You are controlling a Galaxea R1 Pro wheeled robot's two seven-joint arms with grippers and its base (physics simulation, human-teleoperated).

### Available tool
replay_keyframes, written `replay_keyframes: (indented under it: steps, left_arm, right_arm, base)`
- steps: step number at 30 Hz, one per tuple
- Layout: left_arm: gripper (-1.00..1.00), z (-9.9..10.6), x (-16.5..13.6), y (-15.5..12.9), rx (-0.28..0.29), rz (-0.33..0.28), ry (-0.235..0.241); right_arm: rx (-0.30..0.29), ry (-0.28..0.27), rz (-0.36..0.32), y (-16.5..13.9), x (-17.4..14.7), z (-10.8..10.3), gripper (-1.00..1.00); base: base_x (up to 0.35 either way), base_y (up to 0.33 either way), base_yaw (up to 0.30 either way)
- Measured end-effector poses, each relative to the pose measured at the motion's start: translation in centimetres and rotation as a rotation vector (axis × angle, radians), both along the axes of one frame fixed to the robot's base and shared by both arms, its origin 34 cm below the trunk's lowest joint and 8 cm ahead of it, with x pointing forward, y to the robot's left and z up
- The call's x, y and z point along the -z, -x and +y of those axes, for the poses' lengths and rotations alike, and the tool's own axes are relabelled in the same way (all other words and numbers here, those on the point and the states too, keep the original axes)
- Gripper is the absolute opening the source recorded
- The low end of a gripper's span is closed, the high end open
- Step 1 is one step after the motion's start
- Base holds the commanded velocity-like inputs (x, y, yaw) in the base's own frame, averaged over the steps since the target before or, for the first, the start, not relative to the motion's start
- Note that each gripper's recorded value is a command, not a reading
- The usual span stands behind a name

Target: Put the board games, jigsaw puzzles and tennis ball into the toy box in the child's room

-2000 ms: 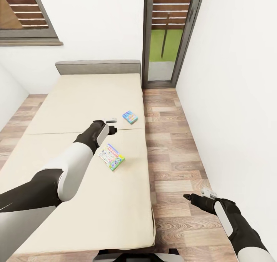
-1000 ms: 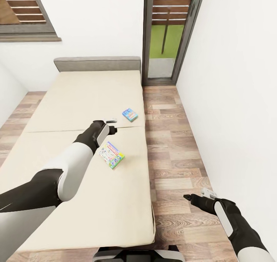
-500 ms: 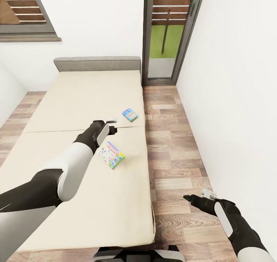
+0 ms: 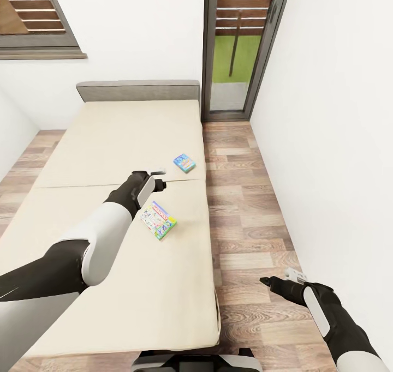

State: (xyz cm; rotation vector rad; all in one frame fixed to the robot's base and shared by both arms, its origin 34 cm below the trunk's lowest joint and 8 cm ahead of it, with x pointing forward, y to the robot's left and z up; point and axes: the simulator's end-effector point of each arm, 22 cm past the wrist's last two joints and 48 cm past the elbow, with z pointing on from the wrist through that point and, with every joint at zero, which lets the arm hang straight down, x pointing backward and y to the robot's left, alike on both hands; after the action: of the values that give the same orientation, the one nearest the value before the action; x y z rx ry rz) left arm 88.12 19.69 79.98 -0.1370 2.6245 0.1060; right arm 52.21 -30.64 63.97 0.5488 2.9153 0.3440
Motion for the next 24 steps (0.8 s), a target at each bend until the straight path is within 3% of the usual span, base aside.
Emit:
replay_keyframes:
  steps: [24]
  left_arm:
    - [1.00,0.00,0.35,0.19,0.000,0.009,0.000]
  right_arm:
    - [-0.002,0.003,0.004,0.12,0.14,0.02,1.00]
  base:
    - [0.000,0.000,0.000]
